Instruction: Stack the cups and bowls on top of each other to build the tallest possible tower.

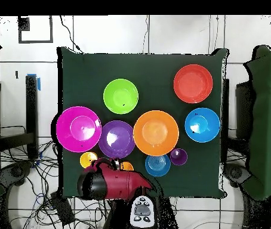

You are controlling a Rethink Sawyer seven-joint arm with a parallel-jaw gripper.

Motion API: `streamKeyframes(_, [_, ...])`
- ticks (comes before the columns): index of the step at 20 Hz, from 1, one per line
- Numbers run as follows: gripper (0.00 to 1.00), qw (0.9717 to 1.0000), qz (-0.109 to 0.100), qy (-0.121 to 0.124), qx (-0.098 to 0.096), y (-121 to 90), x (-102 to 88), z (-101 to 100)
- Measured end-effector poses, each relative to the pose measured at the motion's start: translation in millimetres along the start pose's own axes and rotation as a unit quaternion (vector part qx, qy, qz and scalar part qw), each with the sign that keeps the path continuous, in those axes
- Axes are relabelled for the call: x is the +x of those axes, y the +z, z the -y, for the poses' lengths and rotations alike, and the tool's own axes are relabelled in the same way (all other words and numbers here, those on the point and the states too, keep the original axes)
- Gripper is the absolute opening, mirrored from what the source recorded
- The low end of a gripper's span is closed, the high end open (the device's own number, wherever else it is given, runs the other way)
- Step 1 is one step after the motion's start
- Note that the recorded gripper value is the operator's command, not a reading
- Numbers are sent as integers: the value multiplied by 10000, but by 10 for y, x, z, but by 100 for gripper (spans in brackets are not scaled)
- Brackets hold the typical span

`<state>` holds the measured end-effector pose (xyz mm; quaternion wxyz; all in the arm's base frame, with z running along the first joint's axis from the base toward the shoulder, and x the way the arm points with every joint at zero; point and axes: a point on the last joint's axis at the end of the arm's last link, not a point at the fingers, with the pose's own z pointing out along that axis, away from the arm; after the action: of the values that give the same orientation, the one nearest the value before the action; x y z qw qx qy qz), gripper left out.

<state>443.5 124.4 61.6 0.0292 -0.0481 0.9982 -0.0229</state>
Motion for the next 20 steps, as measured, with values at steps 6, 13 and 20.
streamKeyframes(6, [100, 10000, 9, -43, 7, -4, 2, -34])
streamKeyframes(13, [100, 9999, 116, -48, 25, -12, -125, -18])
streamKeyframes(20, [100, 9999, 144, -52, 34, 45, -262, 1])
